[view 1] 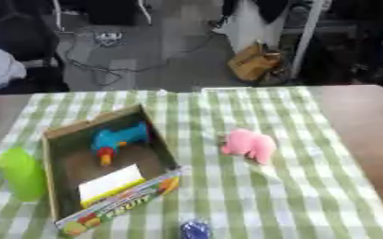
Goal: Pick up objects on the table and place them in the box.
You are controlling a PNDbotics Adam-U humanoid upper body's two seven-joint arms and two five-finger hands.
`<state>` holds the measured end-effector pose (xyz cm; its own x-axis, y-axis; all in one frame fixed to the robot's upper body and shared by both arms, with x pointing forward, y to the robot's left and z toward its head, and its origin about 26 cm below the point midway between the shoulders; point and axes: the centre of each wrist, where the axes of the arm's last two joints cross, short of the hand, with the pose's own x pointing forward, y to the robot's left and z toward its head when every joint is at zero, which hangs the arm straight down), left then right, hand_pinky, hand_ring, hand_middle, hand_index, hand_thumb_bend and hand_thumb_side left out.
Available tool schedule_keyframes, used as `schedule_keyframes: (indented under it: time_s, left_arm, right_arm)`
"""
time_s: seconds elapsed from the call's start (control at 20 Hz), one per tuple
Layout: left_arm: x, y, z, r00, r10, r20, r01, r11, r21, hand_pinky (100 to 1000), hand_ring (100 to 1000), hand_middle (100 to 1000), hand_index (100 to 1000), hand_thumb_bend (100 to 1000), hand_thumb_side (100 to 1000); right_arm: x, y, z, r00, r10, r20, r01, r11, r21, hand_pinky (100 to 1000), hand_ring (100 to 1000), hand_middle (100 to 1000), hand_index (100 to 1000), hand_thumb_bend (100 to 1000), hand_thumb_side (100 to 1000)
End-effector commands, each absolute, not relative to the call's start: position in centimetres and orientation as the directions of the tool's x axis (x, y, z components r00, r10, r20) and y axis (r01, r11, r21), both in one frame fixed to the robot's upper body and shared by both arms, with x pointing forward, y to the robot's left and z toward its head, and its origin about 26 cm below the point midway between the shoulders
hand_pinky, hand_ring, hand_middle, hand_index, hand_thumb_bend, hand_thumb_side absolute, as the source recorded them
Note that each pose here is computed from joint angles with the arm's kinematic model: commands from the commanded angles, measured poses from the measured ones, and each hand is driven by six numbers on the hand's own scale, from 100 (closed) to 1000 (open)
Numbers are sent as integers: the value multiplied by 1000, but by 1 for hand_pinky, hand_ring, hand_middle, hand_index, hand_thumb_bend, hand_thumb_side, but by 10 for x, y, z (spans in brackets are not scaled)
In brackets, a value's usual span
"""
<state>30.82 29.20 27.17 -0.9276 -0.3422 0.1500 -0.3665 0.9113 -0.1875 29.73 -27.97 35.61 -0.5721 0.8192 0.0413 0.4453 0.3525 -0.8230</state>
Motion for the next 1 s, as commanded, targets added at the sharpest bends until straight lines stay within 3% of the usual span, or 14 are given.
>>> schedule_keyframes:
  time_s: [0.05,0.2,0.4,0.85,0.9,0.95,1.0]
  left_arm:
    - [305,292,280,-932,-341,120,-358,919,-168,886,916,917,916,100,1000]
    - [305,290,280,-936,-331,121,-348,923,-164,886,916,917,916,100,1000]
    - [306,288,280,-940,-319,122,-335,929,-156,886,916,917,916,100,1000]
    - [307,283,281,-949,-292,120,-307,941,-140,885,916,917,916,100,1000]
    - [307,282,281,-950,-288,118,-303,943,-139,884,916,916,912,100,1000]
    - [307,281,282,-952,-283,118,-298,944,-138,884,916,916,912,100,1000]
    - [307,280,282,-953,-280,117,-294,946,-138,884,916,917,912,100,1000]
  right_arm:
    - [297,-274,374,-515,851,-105,368,110,-923,880,912,919,944,100,1000]
    - [312,-268,381,-513,841,-174,265,-37,-963,887,914,921,946,100,1000]
    - [347,-264,380,-528,834,-162,82,-140,-987,894,915,919,947,100,1000]
    - [432,-266,357,-507,860,-62,-235,-207,-950,917,924,925,949,124,1000]
    - [443,-266,349,-499,864,-63,-264,-221,-939,935,933,935,957,276,1000]
    - [452,-266,342,-494,866,-68,-287,-237,-928,935,933,935,957,276,1000]
    - [459,-266,334,-495,865,-81,-305,-260,-916,963,950,954,990,467,943]
